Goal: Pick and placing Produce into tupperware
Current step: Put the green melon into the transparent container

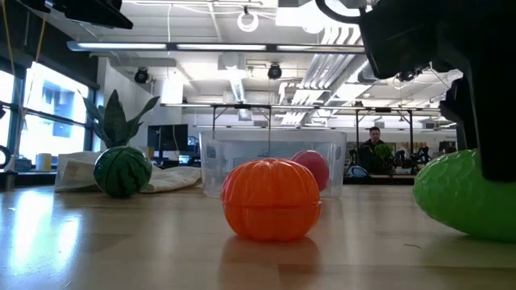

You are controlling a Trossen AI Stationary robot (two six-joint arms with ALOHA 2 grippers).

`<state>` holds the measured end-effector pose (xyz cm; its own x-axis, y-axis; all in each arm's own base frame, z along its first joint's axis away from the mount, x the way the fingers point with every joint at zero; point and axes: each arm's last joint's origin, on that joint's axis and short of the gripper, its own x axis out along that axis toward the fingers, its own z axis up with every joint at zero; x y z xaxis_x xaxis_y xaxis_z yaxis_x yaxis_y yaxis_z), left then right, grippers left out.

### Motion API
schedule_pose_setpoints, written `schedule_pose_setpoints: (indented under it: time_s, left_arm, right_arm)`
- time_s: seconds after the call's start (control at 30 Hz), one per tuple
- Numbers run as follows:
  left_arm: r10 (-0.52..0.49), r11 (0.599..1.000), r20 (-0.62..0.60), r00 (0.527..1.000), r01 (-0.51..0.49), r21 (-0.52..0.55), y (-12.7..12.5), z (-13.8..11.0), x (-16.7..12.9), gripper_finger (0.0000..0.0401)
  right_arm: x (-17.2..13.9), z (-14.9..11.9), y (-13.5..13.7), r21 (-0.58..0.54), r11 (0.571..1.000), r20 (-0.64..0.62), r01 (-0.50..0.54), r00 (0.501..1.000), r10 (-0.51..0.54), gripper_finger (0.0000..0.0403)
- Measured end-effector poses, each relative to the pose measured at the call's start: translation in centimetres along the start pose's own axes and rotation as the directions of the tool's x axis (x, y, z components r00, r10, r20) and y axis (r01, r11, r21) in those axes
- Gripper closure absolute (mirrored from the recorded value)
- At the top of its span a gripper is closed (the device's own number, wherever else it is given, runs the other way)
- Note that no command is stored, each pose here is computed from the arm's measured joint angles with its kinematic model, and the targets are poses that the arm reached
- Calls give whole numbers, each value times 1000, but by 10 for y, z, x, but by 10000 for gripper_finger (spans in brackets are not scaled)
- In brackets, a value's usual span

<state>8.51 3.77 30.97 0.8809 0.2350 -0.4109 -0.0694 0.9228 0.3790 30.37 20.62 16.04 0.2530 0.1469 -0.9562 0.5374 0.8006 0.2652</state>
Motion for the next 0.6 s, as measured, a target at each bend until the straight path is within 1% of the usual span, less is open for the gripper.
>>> schedule_pose_setpoints:
  time_s: [0.27, 0.5, 0.6]
  left_arm:
    - [0, 1000, 0, 1000, 0, 0, 0, 0, 0, 316]
    - [0, 1000, 0, 1000, 0, 0, 0, 0, 0, 316]
    - [0, 1000, 0, 1000, 0, 0, 0, 0, 0, 316]
  right_arm:
    - [3, 1, 0, 3, 1000, -6, 1, 1000, -1, 163]
    - [5, 1, -3, -22, 999, 12, 32, 999, -31, 118]
    - [5, 1, -3, -30, 999, 18, 34, 999, -34, 112]
